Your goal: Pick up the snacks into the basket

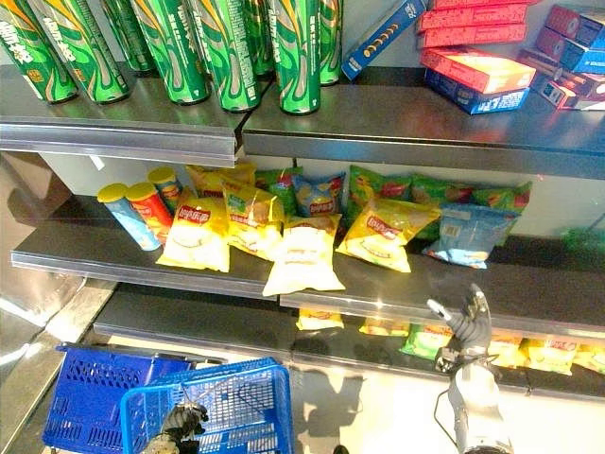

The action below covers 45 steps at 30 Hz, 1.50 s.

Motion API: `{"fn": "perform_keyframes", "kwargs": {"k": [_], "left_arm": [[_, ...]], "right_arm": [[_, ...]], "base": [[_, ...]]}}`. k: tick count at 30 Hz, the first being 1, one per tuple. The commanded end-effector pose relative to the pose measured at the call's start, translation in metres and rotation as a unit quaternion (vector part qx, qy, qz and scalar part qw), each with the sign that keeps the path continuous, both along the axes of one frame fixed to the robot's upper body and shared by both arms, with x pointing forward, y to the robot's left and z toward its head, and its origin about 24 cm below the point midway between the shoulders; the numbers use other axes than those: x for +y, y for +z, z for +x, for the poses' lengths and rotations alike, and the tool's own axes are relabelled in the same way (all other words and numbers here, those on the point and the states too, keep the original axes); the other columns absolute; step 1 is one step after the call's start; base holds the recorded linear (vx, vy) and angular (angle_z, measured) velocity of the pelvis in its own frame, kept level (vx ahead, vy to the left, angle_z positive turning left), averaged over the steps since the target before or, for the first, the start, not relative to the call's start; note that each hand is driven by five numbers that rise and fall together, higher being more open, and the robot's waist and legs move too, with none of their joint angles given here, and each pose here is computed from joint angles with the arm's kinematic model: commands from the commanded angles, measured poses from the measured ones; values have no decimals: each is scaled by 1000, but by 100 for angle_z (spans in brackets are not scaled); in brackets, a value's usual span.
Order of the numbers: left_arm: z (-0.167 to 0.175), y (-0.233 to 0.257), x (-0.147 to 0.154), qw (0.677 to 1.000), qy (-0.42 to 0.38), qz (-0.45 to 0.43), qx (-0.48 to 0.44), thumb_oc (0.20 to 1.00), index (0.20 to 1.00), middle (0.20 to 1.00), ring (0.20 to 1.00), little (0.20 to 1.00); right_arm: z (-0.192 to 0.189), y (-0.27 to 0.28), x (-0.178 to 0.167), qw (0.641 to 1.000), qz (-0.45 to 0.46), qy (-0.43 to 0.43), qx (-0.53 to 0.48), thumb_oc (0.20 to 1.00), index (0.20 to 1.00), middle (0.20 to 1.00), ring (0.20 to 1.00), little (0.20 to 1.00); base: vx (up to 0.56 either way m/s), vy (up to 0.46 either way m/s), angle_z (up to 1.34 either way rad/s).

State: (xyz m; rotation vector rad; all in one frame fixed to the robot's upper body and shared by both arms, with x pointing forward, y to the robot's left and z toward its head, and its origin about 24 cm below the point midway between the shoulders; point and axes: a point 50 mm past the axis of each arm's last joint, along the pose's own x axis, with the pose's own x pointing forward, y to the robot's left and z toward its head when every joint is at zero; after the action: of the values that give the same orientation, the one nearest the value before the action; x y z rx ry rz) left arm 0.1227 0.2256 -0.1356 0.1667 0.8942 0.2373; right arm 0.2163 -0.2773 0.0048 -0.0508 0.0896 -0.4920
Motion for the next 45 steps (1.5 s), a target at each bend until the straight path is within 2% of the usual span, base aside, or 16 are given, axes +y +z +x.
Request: {"fn": "perform_keyframes", "kwargs": {"k": [1,5,7,14,18,31,38,45], "left_arm": [[41,27,11,994,-4,20,-111,200,200,200,200,200],[60,48,3,984,-17,-7,-179,200,200,200,200,200],[75,77,-3,966,-48,-27,-253,200,200,200,200,200],[91,120,-11,930,-68,-73,-355,200,200,200,200,200],[107,159,-21,892,-96,-95,-431,200,200,200,200,200],[116,199,-41,847,-140,-113,-500,200,200,200,200,200],[117,206,-46,841,-163,-107,-505,200,200,200,200,200],[117,211,-54,835,-202,-93,-504,200,200,200,200,200]], "right_arm": [[11,41,-2,994,-47,7,-98,1000,1000,1000,1000,1000],[18,51,8,991,-56,30,-117,1000,1000,1000,1000,1000],[24,69,11,986,-78,40,-145,1000,1000,1000,1000,1000],[45,72,26,984,-70,85,-142,1000,1000,1000,1000,1000],[71,79,52,978,-53,145,-141,1000,1000,1000,1000,1000],[107,86,84,975,1,179,-129,1000,1000,1000,1000,1000],[115,85,92,977,26,175,-119,1000,1000,1000,1000,1000],[130,77,109,969,114,202,-84,1000,1000,1000,1000,1000]], "base": [[0,0,0],[0,0,0],[0,0,0],[-30,-6,0],[-168,-31,4],[-86,-16,8],[-22,18,6],[-2,9,0]]}}
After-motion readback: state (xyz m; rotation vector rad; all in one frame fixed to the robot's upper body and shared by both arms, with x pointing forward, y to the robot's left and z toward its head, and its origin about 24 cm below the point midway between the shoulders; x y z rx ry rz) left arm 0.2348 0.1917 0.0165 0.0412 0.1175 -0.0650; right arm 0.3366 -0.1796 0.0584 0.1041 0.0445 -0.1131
